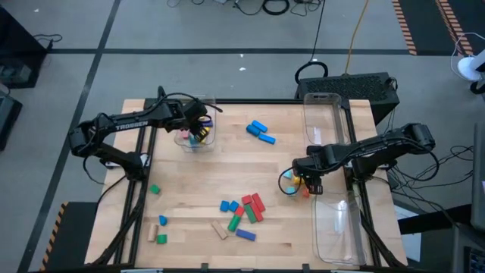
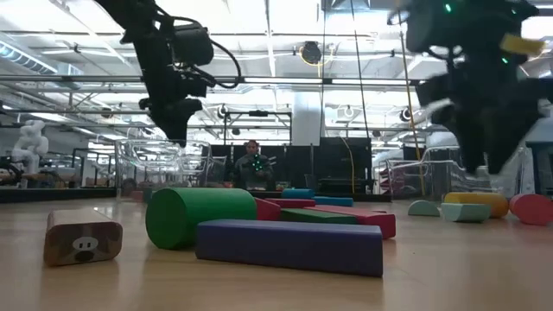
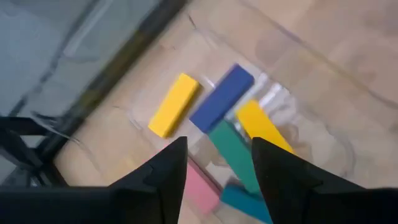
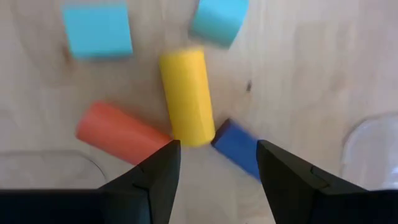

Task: Sort blocks by size
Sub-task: Put the blue rectangle block into the top left transparent bin

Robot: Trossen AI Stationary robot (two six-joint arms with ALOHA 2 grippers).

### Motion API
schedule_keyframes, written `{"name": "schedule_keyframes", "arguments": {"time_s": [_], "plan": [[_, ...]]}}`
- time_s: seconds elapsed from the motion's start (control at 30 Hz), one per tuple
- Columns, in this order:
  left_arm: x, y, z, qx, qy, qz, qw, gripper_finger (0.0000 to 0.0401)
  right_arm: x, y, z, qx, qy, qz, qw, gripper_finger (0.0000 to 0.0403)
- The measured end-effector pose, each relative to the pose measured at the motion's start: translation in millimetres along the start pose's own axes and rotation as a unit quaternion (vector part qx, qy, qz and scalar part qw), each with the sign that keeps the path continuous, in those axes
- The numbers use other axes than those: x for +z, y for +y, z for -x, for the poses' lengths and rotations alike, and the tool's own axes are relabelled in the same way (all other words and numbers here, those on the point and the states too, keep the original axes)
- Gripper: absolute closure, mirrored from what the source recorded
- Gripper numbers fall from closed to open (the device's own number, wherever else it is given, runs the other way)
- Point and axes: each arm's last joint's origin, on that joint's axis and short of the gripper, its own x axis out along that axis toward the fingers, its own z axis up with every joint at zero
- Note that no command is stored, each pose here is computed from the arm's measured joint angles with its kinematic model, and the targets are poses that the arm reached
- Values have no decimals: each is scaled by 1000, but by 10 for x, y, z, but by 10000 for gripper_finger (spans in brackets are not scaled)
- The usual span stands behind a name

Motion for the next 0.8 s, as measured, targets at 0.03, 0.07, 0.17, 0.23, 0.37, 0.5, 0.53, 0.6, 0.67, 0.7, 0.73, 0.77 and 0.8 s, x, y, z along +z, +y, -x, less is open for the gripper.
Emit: {"name": "schedule_keyframes", "arguments": {"time_s": [0.03, 0.07, 0.17, 0.23, 0.37, 0.5, 0.53, 0.6, 0.67, 0.7, 0.73, 0.77, 0.8], "plan": [[12, 1, 23, 3, -11, 2, 1000, 219, 32, -4, 48, 1, -6, 4, 1000, 209], [26, -1, 43, 6, -23, 4, 1000, 219, 60, -8, 95, 1, -11, 10, 1000, 209], [69, -6, 130, 9, -63, 13, 998, 218, 119, -39, 223, -31, -22, 41, 998, 209], [89, -8, 200, 4, -88, 18, 996, 218, 113, -74, 248, -63, -14, 77, 995, 209], [90, -23, 321, -5, -117, 20, 993, 217, 79, -151, 187, -80, 9, 155, 985, 209], [78, -52, 388, -13, -128, 16, 992, 217, 0, -202, 11, -75, 57, 262, 960, 209], [76, -65, 393, -14, -129, 14, 991, 217, -24, -207, -33, -72, 70, 286, 953, 209], [71, -91, 399, -17, -129, 9, 992, 217, -46, -213, -117, -67, 85, 324, 940, 209], [65, -117, 410, -21, -130, 5, 991, 217, -76, -211, -206, -61, 103, 347, 930, 209], [64, -128, 412, -22, -130, 3, 991, 217, -86, -209, -245, -58, 110, 354, 927, 209], [62, -138, 412, -23, -130, 1, 991, 217, -91, -206, -282, -56, 111, 358, 926, 209], [60, -148, 415, -24, -130, -1, 991, 217, -102, -204, -317, -54, 113, 360, 925, 209], [58, -156, 418, -25, -131, -2, 991, 217, -111, -202, -354, -52, 117, 364, 923, 209]]}}
